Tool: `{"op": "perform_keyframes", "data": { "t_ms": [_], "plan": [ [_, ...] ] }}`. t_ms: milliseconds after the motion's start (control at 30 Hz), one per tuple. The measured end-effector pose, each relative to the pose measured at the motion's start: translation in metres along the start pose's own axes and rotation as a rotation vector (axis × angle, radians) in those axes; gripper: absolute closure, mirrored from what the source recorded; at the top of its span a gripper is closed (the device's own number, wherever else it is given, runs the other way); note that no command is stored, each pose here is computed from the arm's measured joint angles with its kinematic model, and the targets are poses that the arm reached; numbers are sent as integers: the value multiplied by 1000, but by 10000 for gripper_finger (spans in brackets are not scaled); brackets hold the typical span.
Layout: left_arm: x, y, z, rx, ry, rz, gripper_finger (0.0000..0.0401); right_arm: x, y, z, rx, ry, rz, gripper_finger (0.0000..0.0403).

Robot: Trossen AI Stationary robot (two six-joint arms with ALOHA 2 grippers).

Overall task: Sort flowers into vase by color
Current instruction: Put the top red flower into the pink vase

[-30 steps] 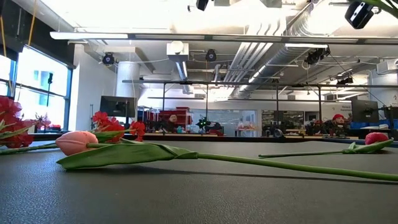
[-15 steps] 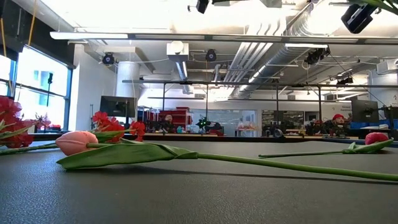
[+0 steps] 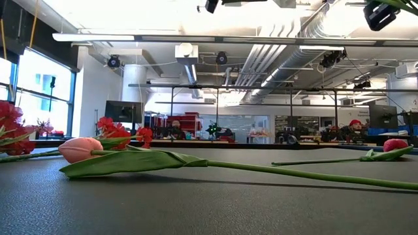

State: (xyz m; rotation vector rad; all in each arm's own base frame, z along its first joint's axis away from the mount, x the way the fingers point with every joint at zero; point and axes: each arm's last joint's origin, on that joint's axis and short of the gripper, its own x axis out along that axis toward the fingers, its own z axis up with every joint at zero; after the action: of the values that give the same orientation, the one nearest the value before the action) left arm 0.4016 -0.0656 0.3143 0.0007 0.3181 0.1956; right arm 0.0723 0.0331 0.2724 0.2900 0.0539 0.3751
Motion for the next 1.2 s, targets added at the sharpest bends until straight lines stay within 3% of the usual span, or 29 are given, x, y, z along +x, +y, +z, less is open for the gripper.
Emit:
{"op": "perform_keyframes", "data": {
  "t_ms": [367,633,833,1033,1200],
  "plan": [
    [2,7,1,2,-5,21,256,-2,-2,-19,-13,225,54,403],
    [5,14,6,-29,-50,37,256,-2,-2,-21,-24,239,58,403],
    [6,19,10,5,-80,46,256,-1,-3,-23,54,273,39,403],
    [6,21,11,-30,-91,90,256,4,-4,-31,171,377,12,401],
    [6,21,11,-25,-90,92,256,5,-3,-30,197,375,31,374]
  ]
}}
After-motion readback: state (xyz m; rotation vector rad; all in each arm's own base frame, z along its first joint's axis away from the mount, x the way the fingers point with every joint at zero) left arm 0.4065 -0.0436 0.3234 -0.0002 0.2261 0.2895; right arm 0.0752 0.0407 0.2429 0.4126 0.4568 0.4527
